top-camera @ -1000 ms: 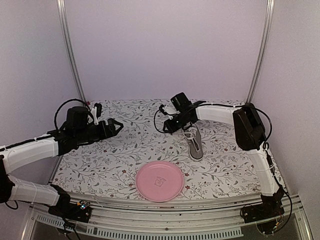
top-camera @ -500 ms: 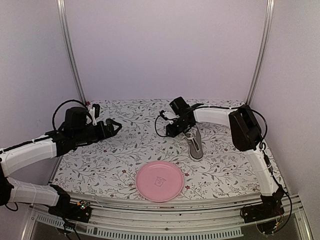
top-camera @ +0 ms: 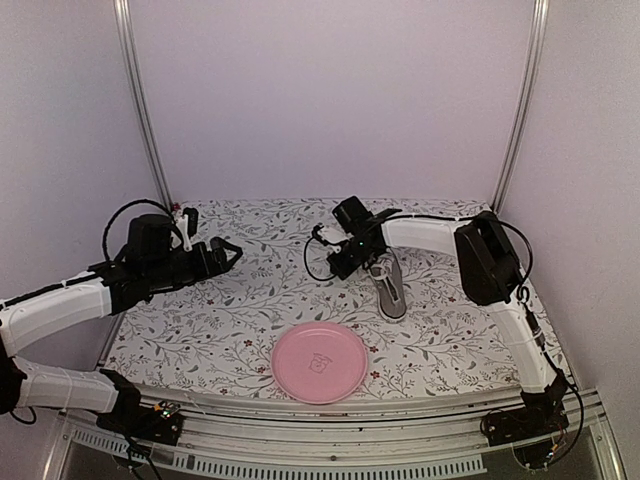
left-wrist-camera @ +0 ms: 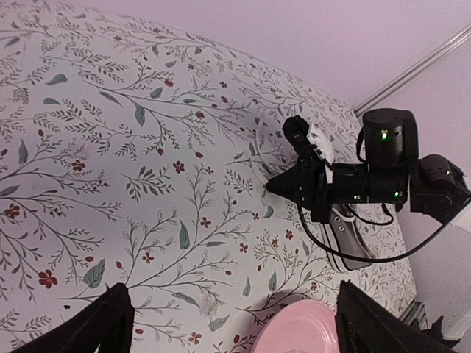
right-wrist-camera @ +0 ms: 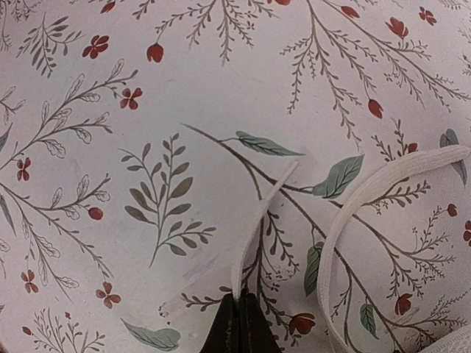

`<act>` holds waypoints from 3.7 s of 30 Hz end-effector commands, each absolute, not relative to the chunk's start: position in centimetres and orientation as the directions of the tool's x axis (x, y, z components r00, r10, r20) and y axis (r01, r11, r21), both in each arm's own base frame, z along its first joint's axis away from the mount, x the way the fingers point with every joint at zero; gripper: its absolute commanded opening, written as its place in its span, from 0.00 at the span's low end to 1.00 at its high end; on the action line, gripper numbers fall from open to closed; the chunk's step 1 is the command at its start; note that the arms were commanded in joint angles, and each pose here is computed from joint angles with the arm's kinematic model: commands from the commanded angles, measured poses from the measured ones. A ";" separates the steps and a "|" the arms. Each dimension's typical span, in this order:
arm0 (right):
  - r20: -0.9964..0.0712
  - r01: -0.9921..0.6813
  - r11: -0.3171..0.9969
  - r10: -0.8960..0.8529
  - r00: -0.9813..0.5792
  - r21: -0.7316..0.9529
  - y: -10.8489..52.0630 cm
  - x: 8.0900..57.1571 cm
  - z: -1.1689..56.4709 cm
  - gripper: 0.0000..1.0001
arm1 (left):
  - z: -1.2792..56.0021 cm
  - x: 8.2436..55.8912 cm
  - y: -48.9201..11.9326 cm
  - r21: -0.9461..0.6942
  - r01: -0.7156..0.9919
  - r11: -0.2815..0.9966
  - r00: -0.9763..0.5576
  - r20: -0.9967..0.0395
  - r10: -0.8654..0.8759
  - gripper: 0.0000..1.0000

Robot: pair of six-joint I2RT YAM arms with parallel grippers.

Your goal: Tie the shoes

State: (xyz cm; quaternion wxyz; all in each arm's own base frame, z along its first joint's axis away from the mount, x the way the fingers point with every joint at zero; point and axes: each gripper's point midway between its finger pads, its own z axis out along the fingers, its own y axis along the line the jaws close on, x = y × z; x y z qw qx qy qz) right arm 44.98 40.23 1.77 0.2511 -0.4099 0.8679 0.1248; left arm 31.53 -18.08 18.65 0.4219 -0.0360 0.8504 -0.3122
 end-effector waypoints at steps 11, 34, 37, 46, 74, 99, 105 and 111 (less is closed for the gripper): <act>-0.837 -0.531 0.842 -0.354 -0.417 -0.092 35.4 46.5 21.6 0.02 | 19.7 31.7 -19.8 -0.527 0.270 0.806 -0.649 -0.718 -0.253 0.95; -0.706 0.192 0.977 0.198 -0.680 0.089 7.0 38.6 11.4 0.02 | 16.2 33.2 -43.8 -0.747 0.388 0.540 -0.839 -0.529 -0.130 0.83; -0.690 0.212 0.972 0.222 -0.689 0.101 6.4 38.2 10.2 0.02 | 14.9 33.4 -46.2 -0.782 0.362 0.507 -0.864 -0.486 -0.132 0.78; -0.655 0.174 0.968 0.251 -0.713 0.181 7.5 37.7 7.8 0.02 | 11.4 35.7 -50.0 -0.812 0.301 0.500 -0.893 -0.424 -0.151 0.68; -0.669 0.138 0.963 0.261 -0.695 0.232 7.9 37.4 8.6 0.02 | 5.2 37.7 -53.1 -0.672 0.365 0.645 -0.882 -0.471 0.009 0.23; -0.627 0.149 0.959 0.272 -0.730 0.243 7.6 34.6 9.2 0.02 | 8.9 25.3 -52.9 -0.709 0.433 0.557 -0.899 -0.382 0.213 0.00; -0.616 0.115 0.956 0.264 -0.743 0.271 8.2 33.6 8.9 0.02 | 10.0 21.6 -53.1 -0.712 0.531 0.460 -0.847 -0.418 0.330 0.00; -0.598 0.091 0.947 0.267 -0.756 0.308 8.9 32.9 8.1 0.02 | 10.4 22.0 -51.5 -0.684 0.538 0.493 -0.843 -0.427 0.328 0.25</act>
